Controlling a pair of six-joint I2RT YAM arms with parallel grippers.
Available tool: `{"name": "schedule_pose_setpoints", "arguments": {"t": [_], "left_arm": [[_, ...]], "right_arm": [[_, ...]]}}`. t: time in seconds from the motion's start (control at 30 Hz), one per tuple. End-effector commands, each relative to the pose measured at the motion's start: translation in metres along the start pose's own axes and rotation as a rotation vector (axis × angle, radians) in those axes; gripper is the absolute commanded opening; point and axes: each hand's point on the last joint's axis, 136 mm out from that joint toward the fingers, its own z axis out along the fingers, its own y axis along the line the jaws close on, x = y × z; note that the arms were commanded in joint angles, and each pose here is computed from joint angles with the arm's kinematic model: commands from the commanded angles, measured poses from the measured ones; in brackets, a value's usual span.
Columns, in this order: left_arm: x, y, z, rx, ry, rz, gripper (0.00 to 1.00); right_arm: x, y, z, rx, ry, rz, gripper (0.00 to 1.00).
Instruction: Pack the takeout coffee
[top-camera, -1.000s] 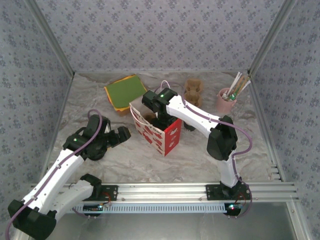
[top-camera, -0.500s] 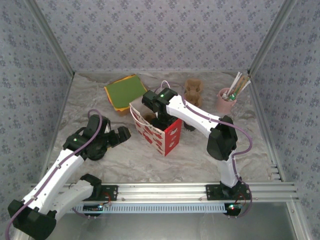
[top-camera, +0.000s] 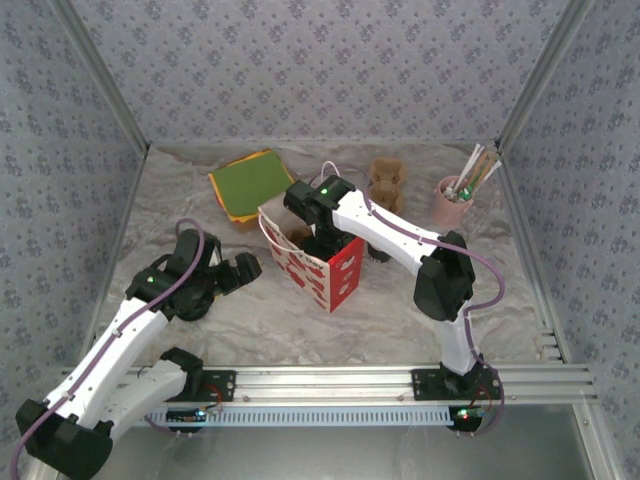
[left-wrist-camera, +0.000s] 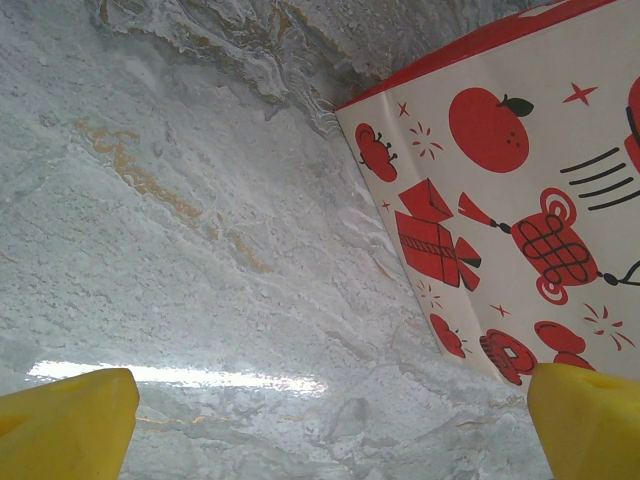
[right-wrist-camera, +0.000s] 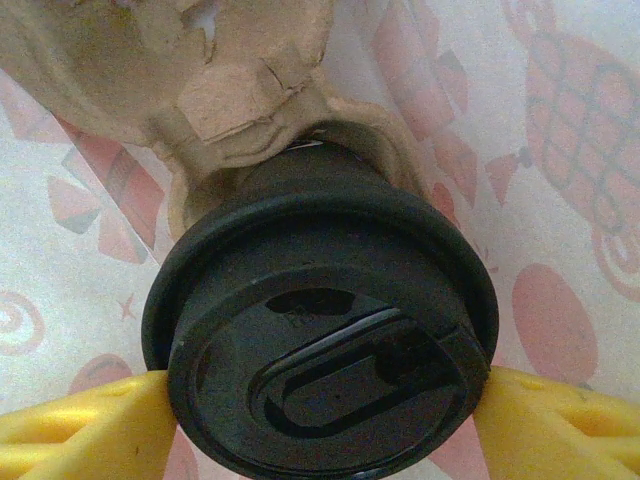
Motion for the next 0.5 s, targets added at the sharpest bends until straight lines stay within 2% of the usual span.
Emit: {"name": "schedule_pose_setpoints", "arguments": {"t": [0.0, 0.47], "left_arm": [[-0.0017, -0.0055, -0.0026, 0.020, 0.000, 0.008, 1.00], [-0.0015, -0.0048, -0.0023, 0.018, 0.001, 0.007, 1.00]], "right_arm": [[0.0019, -0.0016, -0.0047, 0.019, 0.005, 0.015, 0.78], [0.0022, -0.0012, -0.0051, 0.019, 0.006, 0.013, 0.78]]}}
